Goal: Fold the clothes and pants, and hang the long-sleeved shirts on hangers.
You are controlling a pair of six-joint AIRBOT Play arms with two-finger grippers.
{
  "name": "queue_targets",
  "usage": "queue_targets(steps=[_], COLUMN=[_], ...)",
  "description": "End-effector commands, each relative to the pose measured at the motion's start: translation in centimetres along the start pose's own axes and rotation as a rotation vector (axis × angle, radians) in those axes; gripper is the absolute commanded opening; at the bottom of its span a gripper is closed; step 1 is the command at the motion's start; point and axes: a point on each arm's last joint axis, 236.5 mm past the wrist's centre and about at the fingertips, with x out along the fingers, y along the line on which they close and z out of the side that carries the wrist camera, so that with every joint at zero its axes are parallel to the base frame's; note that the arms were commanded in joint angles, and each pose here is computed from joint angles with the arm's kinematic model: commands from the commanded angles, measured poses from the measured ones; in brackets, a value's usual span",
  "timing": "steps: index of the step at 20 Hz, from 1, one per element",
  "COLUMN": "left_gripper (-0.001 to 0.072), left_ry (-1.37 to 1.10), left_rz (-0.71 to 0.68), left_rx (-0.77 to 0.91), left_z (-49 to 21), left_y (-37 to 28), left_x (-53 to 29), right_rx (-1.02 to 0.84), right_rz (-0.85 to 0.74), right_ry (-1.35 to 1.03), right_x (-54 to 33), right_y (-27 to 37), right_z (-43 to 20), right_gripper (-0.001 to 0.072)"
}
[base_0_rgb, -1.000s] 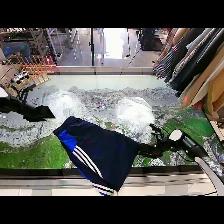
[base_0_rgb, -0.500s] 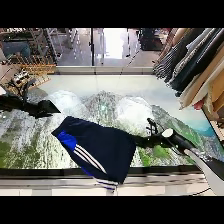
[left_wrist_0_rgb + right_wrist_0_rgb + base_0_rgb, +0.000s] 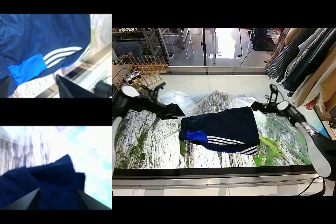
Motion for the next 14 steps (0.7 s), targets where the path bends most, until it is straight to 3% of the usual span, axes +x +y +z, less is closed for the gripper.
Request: queue_targets(steps=[1, 4, 6, 8, 14], left_gripper=[0.0645, 0.0645, 0.0662, 0.0662, 0.0661], left_ry=[0.108, 0.198, 0.214, 0.152, 0.017], left_rz=[0.149, 0.156, 0.132, 0.082, 0.101], left_rx=[-0.096, -0.178, -0.226, -0.248, -0.309], left_z=[-2.6, -6.8, -9.2, -9.5, -7.1], left_y=[4.4, 6.0, 6.0, 5.2, 6.0], left_x=[2.3, 3.9, 5.2, 6.3, 7.0], right_rx=[0.056, 0.195, 0.288, 0.343, 0.338], right_rz=[0.045, 0.084, 0.111, 0.144, 0.141], right_ry=[0.165, 0.405, 0.499, 0.553, 0.508], right_x=[-3.5, -7.7, -10.0, -11.0, -8.3], right_y=[-2.2, -4.9, -5.2, -4.6, -3.7], right_z=[-1.1, -9.2, -14.6, -18.5, -20.6], right_gripper=[0.0495, 0.0506, 0.0584, 0.0583, 0.0563])
